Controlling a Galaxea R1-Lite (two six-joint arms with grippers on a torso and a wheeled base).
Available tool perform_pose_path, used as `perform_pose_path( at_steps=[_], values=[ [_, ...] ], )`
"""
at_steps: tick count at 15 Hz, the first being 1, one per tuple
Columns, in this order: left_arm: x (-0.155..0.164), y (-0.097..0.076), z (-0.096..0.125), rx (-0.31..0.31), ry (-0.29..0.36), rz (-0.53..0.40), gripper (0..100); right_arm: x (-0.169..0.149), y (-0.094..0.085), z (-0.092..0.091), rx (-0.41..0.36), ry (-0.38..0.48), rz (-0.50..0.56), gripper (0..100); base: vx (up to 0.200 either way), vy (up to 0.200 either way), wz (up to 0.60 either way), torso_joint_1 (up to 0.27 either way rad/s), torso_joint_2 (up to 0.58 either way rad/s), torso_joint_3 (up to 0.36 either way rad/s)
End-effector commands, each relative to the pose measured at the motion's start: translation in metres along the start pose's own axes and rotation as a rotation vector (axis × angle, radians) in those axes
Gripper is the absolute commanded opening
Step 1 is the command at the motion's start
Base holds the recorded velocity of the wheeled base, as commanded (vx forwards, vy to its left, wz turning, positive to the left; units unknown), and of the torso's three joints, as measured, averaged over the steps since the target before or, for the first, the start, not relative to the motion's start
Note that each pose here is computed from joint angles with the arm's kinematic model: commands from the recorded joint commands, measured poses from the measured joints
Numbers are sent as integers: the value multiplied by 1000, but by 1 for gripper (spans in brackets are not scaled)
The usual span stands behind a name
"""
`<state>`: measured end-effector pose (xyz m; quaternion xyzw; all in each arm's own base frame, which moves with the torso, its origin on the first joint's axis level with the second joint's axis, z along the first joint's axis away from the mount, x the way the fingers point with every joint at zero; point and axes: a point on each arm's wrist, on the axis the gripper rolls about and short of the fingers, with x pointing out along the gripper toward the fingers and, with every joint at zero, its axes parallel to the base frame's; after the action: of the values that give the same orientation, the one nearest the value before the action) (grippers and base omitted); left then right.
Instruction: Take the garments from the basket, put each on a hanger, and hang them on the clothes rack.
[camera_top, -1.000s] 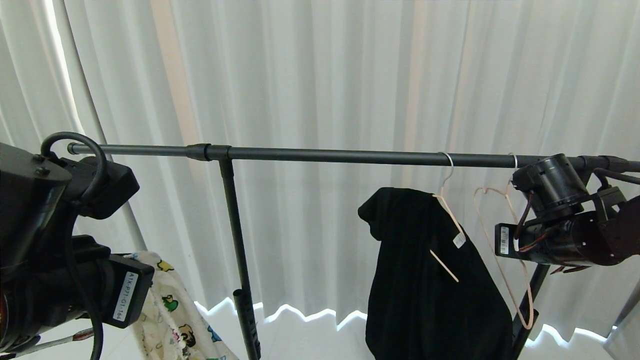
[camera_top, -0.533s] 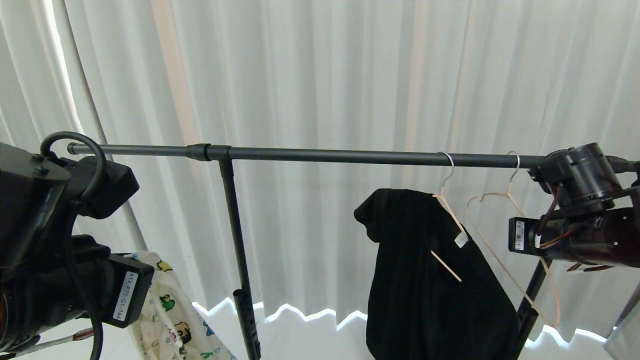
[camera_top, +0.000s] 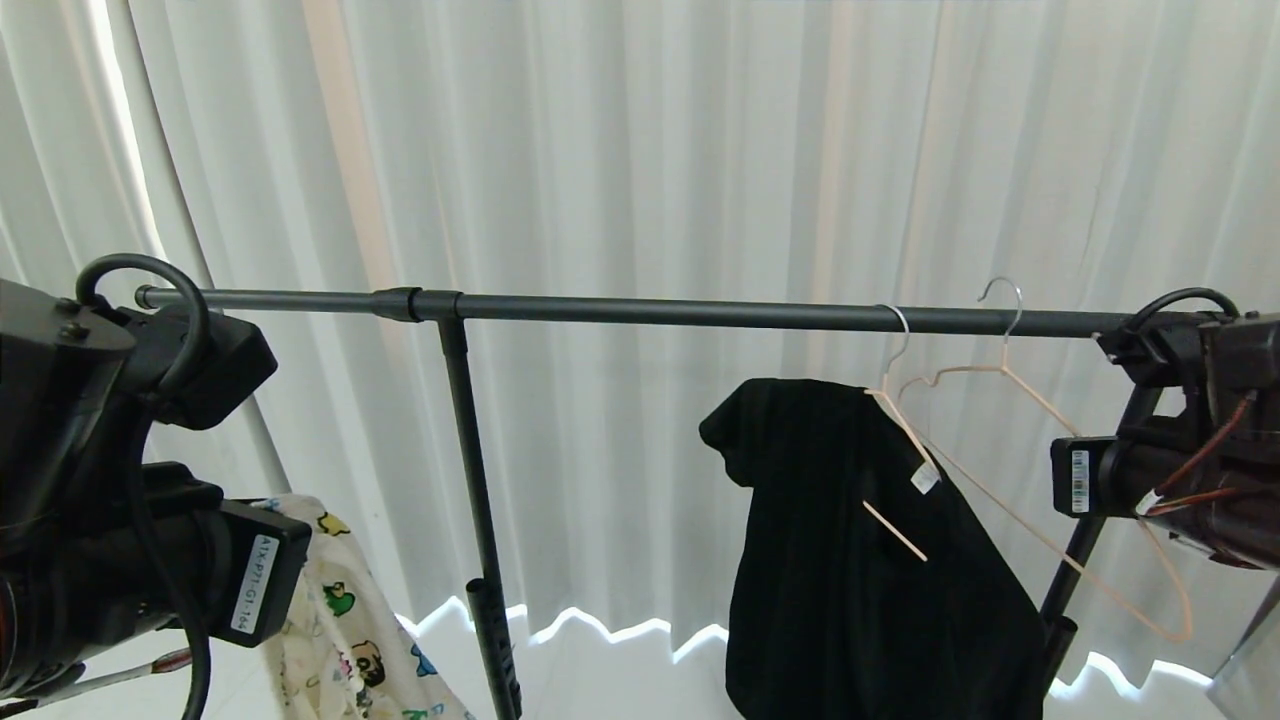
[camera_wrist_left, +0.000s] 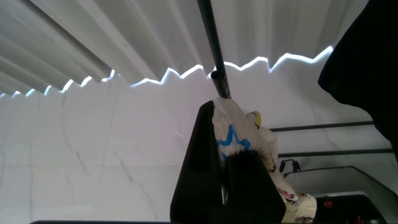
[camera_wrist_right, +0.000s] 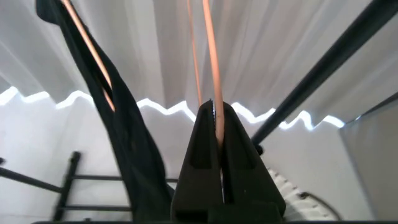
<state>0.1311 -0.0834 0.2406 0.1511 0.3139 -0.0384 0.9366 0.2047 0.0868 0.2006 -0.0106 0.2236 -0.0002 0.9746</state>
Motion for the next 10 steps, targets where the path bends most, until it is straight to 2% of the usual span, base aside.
perform_pose_path(
  at_steps=[1,5,10],
  values=[
    [0,0,1,-5,-7,0,0,-9,-5,-6,-18,-22,4,0,0,0,0,0,0,0],
    [0,0,2,-11,-21,0,0,-18,-11,-2,0,-71,3,0,0,0,0,0,0,0],
    [0,0,1,-8,-22,9,0,-49,-28,-9,2,-137,1,0,0,0,0,0,0,0]
  ],
)
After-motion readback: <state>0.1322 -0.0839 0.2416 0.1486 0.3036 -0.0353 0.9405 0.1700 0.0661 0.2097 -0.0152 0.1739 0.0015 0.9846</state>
